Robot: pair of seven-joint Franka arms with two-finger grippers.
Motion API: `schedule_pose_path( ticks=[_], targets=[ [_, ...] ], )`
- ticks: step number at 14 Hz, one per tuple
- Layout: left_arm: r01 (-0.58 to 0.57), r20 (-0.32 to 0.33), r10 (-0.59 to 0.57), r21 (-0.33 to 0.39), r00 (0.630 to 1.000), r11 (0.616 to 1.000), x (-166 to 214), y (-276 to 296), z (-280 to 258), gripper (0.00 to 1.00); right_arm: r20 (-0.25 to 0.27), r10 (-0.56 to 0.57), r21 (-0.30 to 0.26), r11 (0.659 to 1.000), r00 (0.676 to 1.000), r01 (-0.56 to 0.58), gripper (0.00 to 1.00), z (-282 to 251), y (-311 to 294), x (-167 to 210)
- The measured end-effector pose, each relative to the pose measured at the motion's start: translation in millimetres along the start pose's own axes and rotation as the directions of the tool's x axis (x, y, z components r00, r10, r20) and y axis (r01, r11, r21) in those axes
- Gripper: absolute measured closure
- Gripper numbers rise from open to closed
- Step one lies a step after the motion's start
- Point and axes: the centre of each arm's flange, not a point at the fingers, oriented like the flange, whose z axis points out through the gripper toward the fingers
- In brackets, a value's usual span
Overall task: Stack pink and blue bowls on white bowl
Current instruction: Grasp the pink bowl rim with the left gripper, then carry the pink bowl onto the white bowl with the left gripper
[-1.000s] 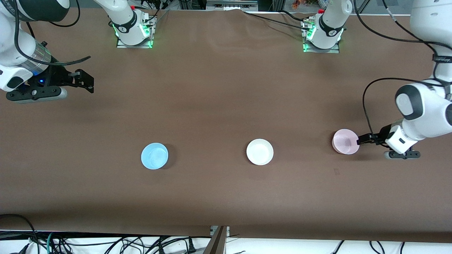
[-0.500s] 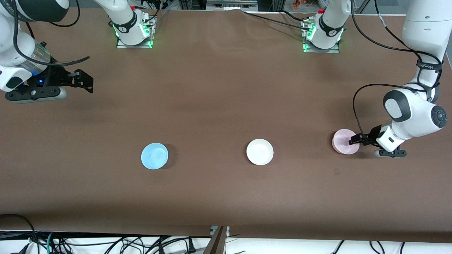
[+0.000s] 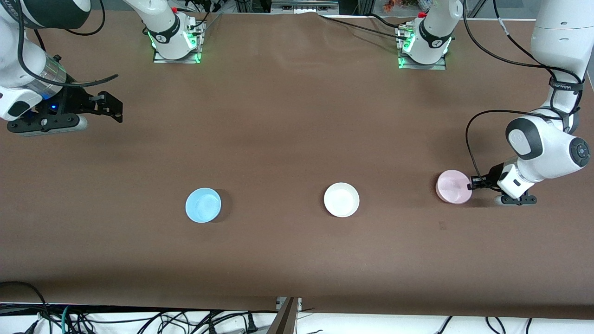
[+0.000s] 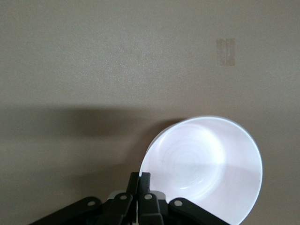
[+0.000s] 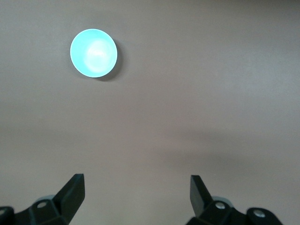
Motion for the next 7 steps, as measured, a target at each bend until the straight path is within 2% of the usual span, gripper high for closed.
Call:
schedule_pose_path(
  ticks=[4, 7],
  targets=[
    [0.015, -0.009, -0.016, -0.065, 1.0, 0.998, 11.0, 14.4, -12.6, 0.97, 0.0, 0.0, 0.0, 1.0, 1.0, 0.0, 0.0, 0.0, 0.0, 0.0],
    [0.009, -0.025, -0.011, -0.105, 1.0, 0.994, 42.5, 76.2, -45.8, 0.97, 0.0, 0.0, 0.0, 1.0, 1.0, 0.0, 0.0, 0.1, 0.1, 0.0]
  ],
)
